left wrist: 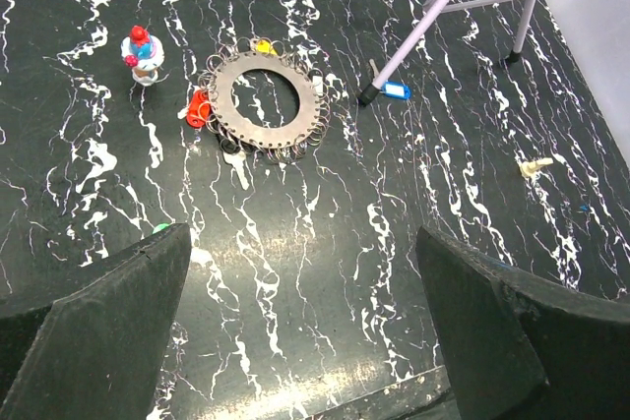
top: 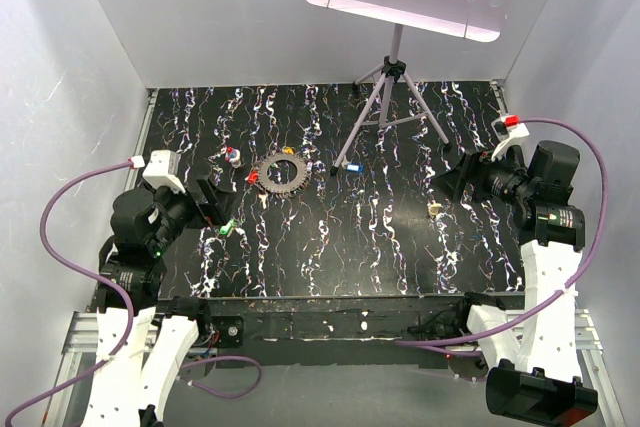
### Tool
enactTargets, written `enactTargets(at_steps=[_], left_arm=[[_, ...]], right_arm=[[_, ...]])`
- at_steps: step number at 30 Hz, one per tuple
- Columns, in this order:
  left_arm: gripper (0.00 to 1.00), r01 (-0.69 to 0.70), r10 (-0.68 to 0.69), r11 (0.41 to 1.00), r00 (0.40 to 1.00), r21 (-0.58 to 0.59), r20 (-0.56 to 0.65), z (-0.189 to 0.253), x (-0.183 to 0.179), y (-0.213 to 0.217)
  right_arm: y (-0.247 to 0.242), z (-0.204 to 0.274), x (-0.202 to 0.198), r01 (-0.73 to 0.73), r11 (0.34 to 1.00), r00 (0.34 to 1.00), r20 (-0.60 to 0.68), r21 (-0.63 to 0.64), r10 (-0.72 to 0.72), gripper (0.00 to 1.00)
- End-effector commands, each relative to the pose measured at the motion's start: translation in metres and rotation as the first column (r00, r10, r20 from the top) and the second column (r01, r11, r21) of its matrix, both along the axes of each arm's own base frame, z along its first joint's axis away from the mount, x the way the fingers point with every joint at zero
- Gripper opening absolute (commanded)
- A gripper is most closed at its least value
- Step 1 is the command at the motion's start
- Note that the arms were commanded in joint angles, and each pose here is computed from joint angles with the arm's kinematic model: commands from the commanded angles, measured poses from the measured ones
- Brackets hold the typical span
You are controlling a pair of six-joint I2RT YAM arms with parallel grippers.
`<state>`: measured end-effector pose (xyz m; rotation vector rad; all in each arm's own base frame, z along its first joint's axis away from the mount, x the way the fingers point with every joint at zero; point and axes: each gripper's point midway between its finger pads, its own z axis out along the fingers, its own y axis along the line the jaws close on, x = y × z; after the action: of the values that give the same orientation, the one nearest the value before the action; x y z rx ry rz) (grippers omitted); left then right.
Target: Put the keys on the keyring
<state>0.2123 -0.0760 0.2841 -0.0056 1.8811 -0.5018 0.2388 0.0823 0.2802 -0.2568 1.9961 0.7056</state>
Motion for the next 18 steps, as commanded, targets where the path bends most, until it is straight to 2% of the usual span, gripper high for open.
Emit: enactTargets(at_steps=[1, 18], left_arm=[[0.98, -0.026, 0.026, 1.000, 1.000, 0.014, 0.004, 0.0001, -0.0011, 0.0056], [0.98, -0.045, 0.044, 0.999, 0.998, 0.025, 0.033, 0.0069, -0.0026, 0.0097]], right_arm=[[-0.0044, 0.0116, 0.0088, 0.045, 0.999, 0.998, 0.036, 0.014, -0.046, 0.92], [-0.0103, 0.0058, 0.0130, 0.077, 0.997, 0.997, 0.029, -0.004, -0.077, 0.93]])
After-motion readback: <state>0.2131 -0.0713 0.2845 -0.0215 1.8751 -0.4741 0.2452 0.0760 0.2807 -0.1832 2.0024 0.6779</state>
